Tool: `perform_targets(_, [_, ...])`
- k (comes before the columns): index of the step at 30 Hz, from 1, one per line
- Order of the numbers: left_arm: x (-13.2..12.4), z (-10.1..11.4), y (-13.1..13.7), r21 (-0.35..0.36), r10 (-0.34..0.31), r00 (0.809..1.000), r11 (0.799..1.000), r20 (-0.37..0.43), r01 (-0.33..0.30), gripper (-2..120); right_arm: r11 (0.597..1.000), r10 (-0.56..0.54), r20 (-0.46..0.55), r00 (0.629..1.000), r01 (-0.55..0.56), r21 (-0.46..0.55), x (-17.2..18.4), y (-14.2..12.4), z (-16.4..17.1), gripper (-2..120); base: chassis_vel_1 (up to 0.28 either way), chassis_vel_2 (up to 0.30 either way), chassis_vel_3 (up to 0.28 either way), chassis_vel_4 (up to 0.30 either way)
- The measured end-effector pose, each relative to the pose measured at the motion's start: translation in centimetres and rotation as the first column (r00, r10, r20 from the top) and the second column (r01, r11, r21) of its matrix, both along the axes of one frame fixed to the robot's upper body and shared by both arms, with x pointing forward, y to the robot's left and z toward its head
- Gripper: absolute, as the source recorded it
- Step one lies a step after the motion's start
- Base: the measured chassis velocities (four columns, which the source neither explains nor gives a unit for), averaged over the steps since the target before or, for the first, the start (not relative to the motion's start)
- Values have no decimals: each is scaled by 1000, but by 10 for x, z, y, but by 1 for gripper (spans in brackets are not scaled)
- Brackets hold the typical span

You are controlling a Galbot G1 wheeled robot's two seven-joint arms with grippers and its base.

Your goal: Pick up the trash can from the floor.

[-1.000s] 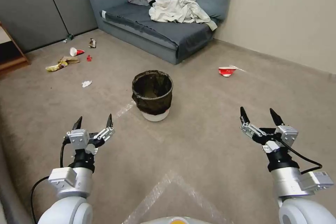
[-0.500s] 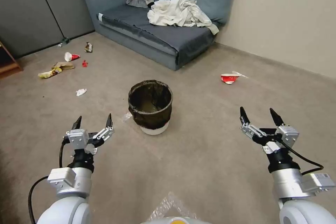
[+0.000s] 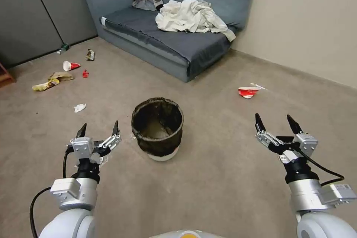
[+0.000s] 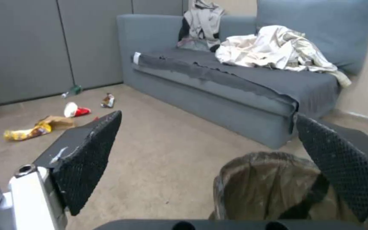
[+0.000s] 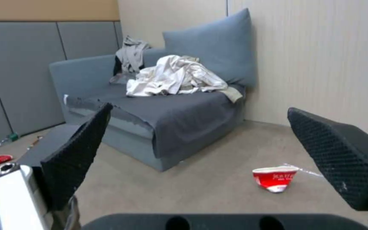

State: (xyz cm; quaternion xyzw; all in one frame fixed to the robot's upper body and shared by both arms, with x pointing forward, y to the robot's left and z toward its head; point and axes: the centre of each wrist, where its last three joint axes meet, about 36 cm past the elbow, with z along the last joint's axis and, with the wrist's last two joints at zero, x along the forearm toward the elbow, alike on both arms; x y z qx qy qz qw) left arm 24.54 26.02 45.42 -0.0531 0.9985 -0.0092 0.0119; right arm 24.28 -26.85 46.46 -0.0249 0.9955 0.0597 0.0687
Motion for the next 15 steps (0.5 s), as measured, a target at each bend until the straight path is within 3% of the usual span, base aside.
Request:
perform_targets(9, [0,0,0,-1,1,1000,1000,-1,-1,100,1000,0,0,1000,0,0,0,0,0,100,-156,157,152,-161])
perform_targets(12, [13,-12,4,-62,38,994,997,-99,-44,100,1000,16,24,1000,-15,-15,4,1,-5,100,-158,151,161,-155])
perform_targets(13, [13,-12,4,-62,38,994,997,-99,-44,100,1000,16,24,1000,-15,-15,4,1,-5,100,-146,125,145,-150])
perform_targets(15, [31,-12,5,-111,43,973,991,-225,-69,100,999,25,33,999,-24,-23,5,1,-6,100,-113,115,118,-117])
